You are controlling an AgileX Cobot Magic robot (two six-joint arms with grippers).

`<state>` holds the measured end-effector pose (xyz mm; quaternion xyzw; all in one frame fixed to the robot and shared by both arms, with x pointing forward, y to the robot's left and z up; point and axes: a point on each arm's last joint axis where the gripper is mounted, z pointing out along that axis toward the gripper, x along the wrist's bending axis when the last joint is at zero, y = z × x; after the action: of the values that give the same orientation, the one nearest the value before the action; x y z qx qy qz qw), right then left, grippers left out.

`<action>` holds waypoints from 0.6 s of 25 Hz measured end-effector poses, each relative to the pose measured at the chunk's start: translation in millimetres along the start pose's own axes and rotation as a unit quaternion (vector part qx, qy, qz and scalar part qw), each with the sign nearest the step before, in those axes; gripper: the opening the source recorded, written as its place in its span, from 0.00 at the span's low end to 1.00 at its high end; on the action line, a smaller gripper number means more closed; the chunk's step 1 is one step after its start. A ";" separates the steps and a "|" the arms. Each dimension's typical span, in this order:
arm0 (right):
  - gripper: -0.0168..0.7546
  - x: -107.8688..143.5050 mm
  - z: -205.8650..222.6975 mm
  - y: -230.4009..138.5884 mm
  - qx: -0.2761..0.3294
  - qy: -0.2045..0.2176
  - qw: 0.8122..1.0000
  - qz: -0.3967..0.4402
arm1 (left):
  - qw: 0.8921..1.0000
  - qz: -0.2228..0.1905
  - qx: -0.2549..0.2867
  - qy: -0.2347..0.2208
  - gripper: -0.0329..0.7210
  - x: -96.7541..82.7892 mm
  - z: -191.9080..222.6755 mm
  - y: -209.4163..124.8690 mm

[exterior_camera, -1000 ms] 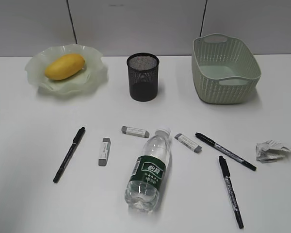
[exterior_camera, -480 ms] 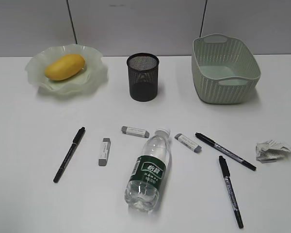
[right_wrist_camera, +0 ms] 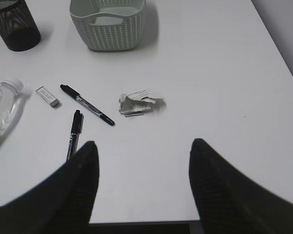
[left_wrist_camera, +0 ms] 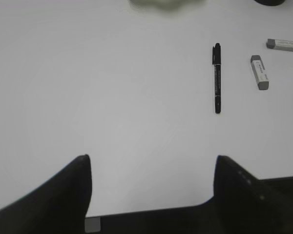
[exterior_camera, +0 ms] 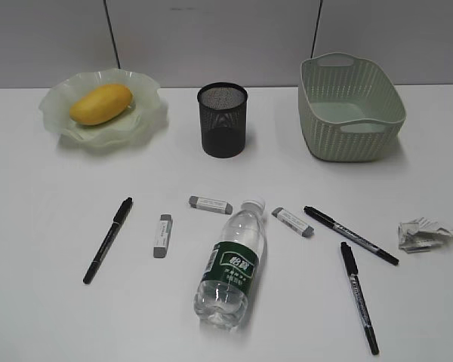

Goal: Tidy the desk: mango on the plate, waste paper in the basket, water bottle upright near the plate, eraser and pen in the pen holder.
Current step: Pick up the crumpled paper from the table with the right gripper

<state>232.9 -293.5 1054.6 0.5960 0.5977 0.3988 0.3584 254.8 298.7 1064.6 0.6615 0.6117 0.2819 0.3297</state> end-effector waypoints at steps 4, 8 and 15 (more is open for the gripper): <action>0.63 0.2 -2.6 3.0 -0.005 0.000 1.000 0.000 | 0.999 0.000 -0.042 -0.001 0.82 0.2 -8.2 -8.0; 0.63 0.8 -3.2 25.7 0.011 0.000 1.000 0.001 | 0.996 0.001 -0.086 -0.001 0.82 0.6 -11.2 -16.2; 0.64 1.1 28.7 94.4 0.144 -0.006 0.989 0.032 | 0.995 0.001 -0.098 -0.001 0.82 0.7 -12.7 -18.6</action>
<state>299.0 -293.7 1127.8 0.6627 0.6270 0.3169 0.2594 233.4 301.2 1058.0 0.6271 0.5803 0.3395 0.3934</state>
